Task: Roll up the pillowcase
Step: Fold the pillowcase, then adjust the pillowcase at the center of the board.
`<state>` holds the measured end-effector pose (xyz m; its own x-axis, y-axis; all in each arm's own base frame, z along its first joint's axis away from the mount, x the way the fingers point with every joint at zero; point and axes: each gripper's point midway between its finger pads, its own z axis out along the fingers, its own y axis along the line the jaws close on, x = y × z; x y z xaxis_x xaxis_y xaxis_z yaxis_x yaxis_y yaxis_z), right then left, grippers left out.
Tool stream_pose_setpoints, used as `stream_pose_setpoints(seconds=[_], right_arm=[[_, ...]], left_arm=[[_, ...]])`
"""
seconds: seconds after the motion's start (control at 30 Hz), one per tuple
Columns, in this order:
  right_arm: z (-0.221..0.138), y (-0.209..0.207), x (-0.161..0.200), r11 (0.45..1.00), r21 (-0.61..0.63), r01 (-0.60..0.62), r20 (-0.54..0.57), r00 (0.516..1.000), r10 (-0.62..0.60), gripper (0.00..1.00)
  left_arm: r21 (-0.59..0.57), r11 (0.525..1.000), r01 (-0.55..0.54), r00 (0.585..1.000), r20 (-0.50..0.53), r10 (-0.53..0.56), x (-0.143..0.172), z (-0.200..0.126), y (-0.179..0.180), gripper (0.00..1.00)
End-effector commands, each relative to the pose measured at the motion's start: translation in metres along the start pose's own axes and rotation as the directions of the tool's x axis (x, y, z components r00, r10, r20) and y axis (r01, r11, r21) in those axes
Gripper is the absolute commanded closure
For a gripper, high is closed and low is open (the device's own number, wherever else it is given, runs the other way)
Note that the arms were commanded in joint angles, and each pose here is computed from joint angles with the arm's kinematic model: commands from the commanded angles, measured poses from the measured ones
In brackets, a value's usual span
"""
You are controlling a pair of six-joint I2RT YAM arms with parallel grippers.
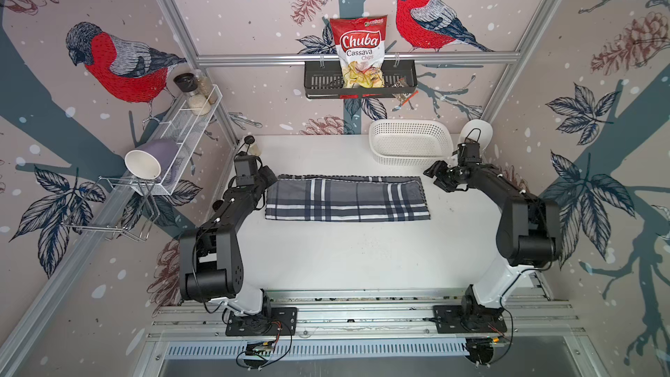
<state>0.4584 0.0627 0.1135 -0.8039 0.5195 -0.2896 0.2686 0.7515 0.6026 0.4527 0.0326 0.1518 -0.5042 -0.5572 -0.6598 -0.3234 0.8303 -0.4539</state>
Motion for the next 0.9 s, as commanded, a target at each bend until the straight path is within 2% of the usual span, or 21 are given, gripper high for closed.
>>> stream_pose_setpoints(seconds=[0.0,0.03,0.1,0.2,0.23,0.27,0.3,0.37,0.4,0.47,0.53,0.6,0.67,0.87], right_arm=[[-0.005,0.022,-0.023,0.995,-0.091,-0.026,0.018,0.999,0.028,0.27],[-0.010,0.027,-0.027,0.996,-0.093,-0.016,0.028,0.999,0.018,0.27],[-0.021,0.034,-0.027,0.995,-0.099,0.005,0.054,0.999,0.000,0.27],[-0.035,0.046,-0.005,0.991,-0.099,0.087,0.093,0.993,-0.078,0.28],[-0.036,0.050,0.008,0.989,-0.073,0.130,0.102,0.987,-0.123,0.28],[-0.036,0.048,0.020,0.985,-0.017,0.172,0.115,0.979,-0.169,0.29],[-0.034,0.047,0.034,0.975,0.038,0.221,0.120,0.967,-0.224,0.31],[-0.023,0.050,0.064,0.944,0.098,0.316,0.094,0.941,-0.324,0.37],[-0.017,0.047,0.076,0.932,0.129,0.338,0.079,0.933,-0.350,0.43],[0.000,0.044,0.101,0.901,0.182,0.395,0.035,0.913,-0.407,0.63],[0.018,0.038,0.120,0.871,0.226,0.436,-0.028,0.897,-0.442,0.76],[0.035,0.033,0.133,0.852,0.251,0.459,-0.081,0.887,-0.454,0.86],[0.046,0.027,0.138,0.842,0.275,0.464,-0.105,0.885,-0.453,0.88],[0.067,-0.003,0.155,0.833,0.320,0.452,-0.183,0.892,-0.414,0.92]], left_arm=[[0.008,1.000,0.006,0.998,0.068,-0.007,-0.028,-0.004,-0.014,0.21],[0.014,1.000,0.003,0.997,0.080,-0.004,-0.031,-0.008,-0.018,0.16],[0.024,0.999,-0.024,0.995,0.099,0.021,-0.033,-0.021,-0.025,0.14],[-0.008,0.999,-0.046,0.994,0.103,0.046,-0.020,-0.038,-0.021,0.20],[-0.014,0.999,-0.050,0.996,0.080,0.051,-0.005,-0.039,-0.016,0.22],[-0.010,0.998,-0.054,0.997,0.056,0.055,0.009,-0.042,-0.014,0.26],[0.000,0.998,-0.057,0.998,0.029,0.057,0.023,-0.042,-0.013,0.33],[-0.005,0.999,-0.049,0.998,-0.029,0.049,0.048,-0.042,-0.004,0.56],[-0.017,0.999,-0.044,0.998,-0.049,0.043,0.058,-0.042,0.001,0.60],[-0.050,0.998,-0.027,0.996,-0.087,0.022,0.078,-0.042,0.015,0.69],[-0.067,0.998,-0.013,0.993,-0.114,0.005,0.094,-0.040,0.025,0.76],[-0.077,0.997,0.002,0.986,-0.164,-0.015,0.110,-0.034,0.032,0.90],[-0.067,0.998,0.006,0.977,-0.212,-0.020,0.124,-0.029,0.032,0.97],[-0.074,0.996,0.045,0.961,-0.269,-0.064,0.145,-0.011,0.035,0.97]])
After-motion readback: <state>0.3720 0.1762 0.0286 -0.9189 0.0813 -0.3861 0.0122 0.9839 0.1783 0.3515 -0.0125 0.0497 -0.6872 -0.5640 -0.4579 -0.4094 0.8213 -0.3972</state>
